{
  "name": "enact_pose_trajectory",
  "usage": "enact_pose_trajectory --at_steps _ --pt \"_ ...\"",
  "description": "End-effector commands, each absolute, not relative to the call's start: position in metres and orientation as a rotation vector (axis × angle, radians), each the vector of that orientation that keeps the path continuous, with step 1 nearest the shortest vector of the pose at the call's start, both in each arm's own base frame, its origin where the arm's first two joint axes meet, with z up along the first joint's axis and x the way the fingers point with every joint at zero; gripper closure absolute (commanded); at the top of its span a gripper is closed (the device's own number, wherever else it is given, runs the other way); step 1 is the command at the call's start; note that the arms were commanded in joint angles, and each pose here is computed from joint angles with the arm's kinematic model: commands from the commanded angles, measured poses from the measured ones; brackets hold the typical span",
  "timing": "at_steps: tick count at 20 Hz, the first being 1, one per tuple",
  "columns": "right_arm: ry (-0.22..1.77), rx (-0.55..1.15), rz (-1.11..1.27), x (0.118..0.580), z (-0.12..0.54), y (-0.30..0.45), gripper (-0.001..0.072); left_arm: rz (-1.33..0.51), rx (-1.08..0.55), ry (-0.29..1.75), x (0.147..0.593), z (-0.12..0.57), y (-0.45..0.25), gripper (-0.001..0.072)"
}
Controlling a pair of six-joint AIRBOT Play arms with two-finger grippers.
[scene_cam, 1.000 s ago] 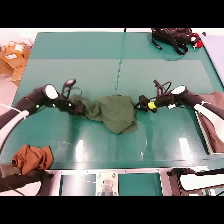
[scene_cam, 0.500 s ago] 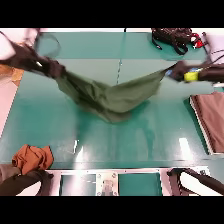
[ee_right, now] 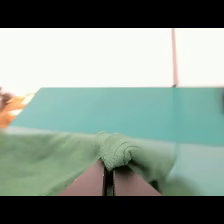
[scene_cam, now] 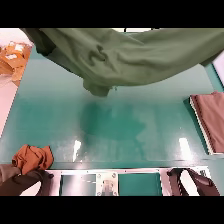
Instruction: Fold the shirts.
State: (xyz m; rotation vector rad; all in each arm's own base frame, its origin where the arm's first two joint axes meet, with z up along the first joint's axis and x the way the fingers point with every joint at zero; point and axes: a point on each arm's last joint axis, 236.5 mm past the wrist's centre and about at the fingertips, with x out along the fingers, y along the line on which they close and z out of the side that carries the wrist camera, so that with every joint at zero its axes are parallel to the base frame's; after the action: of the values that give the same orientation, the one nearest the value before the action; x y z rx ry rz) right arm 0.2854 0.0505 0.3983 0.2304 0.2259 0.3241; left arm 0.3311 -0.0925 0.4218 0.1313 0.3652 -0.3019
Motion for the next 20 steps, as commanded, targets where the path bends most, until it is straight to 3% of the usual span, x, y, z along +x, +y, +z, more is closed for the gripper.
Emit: enact_pose_trajectory --at_steps 1,4,10,15,16,17,18,19,20 --pt "0.240 0.184 0.269 0.271 0.392 0.044 0.0698 -0.243 0.169 0.408 0.337 0.409 -0.078 0.0680" --pt "0.409 0.284 0.269 0.292 0.317 0.035 0.0697 -0.206 0.206 0.546 0.371 0.353 -0.074 0.0680" --pt "0.815 0.619 0.121 0.320 0.057 0.012 0.0697 -0.287 0.201 0.917 0.470 0.170 -0.103 0.0679" --pt "0.980 0.722 -0.003 0.344 -0.060 -0.006 0.0697 -0.394 0.029 1.061 0.532 0.024 -0.156 0.0677" --pt "0.991 0.729 -0.013 0.353 -0.066 -0.010 0.0697 -0.390 0.002 1.075 0.537 0.009 -0.159 0.0537" --pt "0.997 0.732 -0.012 0.364 -0.068 -0.014 0.0697 -0.376 -0.022 1.084 0.539 0.002 -0.160 0.0146" --pt "0.993 0.726 -0.003 0.376 -0.063 -0.018 0.0696 -0.357 -0.041 1.091 0.540 0.002 -0.156 0.0042" --pt "0.980 0.712 0.013 0.385 -0.054 -0.020 0.0644 -0.350 -0.050 1.115 0.536 0.006 -0.151 0.0040" --pt "0.959 0.697 0.033 0.395 -0.039 -0.023 0.0497 -0.350 -0.039 1.157 0.527 0.015 -0.143 0.0041"
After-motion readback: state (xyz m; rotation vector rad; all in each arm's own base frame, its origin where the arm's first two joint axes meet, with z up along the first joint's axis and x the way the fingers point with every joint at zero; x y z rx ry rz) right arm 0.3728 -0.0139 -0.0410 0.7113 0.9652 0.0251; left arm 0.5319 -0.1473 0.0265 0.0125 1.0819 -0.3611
